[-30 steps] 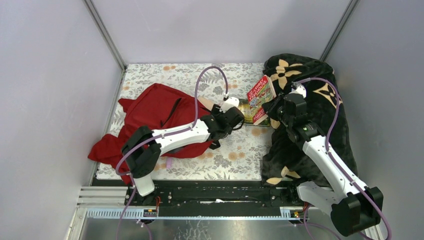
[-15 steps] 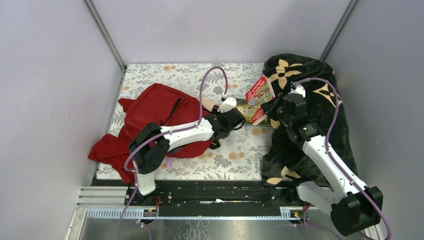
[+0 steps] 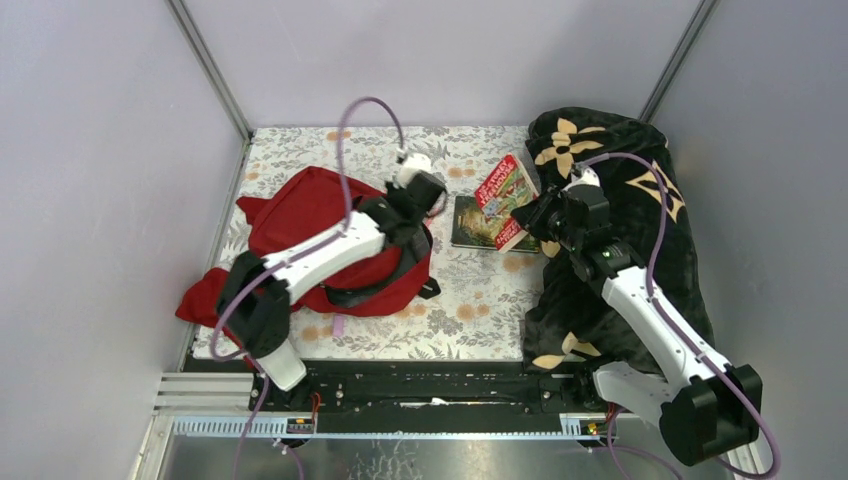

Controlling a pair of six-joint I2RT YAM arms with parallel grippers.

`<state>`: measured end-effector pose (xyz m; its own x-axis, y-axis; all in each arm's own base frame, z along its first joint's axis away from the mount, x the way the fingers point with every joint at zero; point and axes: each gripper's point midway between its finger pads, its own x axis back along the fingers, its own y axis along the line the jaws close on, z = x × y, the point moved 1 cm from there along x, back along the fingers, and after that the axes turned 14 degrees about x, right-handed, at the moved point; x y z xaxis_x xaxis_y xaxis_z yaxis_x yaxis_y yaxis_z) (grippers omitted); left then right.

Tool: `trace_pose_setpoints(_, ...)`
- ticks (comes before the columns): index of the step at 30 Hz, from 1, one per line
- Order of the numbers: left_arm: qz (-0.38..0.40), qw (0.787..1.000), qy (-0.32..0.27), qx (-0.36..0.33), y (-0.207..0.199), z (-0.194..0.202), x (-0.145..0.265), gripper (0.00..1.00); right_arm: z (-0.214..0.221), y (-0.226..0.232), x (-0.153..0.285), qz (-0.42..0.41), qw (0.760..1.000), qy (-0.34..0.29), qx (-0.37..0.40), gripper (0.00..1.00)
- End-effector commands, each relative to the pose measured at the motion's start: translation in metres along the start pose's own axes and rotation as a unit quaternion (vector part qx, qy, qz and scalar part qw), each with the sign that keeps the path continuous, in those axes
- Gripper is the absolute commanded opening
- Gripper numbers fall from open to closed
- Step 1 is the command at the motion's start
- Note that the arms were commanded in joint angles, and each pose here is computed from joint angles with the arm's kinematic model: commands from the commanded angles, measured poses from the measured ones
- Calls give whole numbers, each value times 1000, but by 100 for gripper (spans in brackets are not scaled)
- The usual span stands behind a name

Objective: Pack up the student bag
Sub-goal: Place the book in the student bag.

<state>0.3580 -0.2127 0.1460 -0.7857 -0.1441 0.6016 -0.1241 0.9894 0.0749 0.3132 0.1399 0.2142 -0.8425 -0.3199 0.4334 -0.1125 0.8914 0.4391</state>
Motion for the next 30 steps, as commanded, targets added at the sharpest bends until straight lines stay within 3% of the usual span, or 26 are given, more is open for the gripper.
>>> trace_pose_setpoints(1,46,995,-58,70,35,-82,37,0,-32,58,5,-143,989,-36,28,0)
trace_pose_setpoints(8,55,983,-133,116,90,-146,74,0,-3,117,10,-340,937,75,33,0)
trace_pose_setpoints(14,87,976,-139,143,104,-168,86,0,35,156,-7,-389,907,163,-6,0)
trace_pose_setpoints(19,126,969,-133,164,99,-171,94,0,50,194,-12,-462,867,178,-51,0)
trace_pose_setpoints(30,159,952,-153,212,109,-191,122,0,113,249,-77,-415,868,262,-72,0)
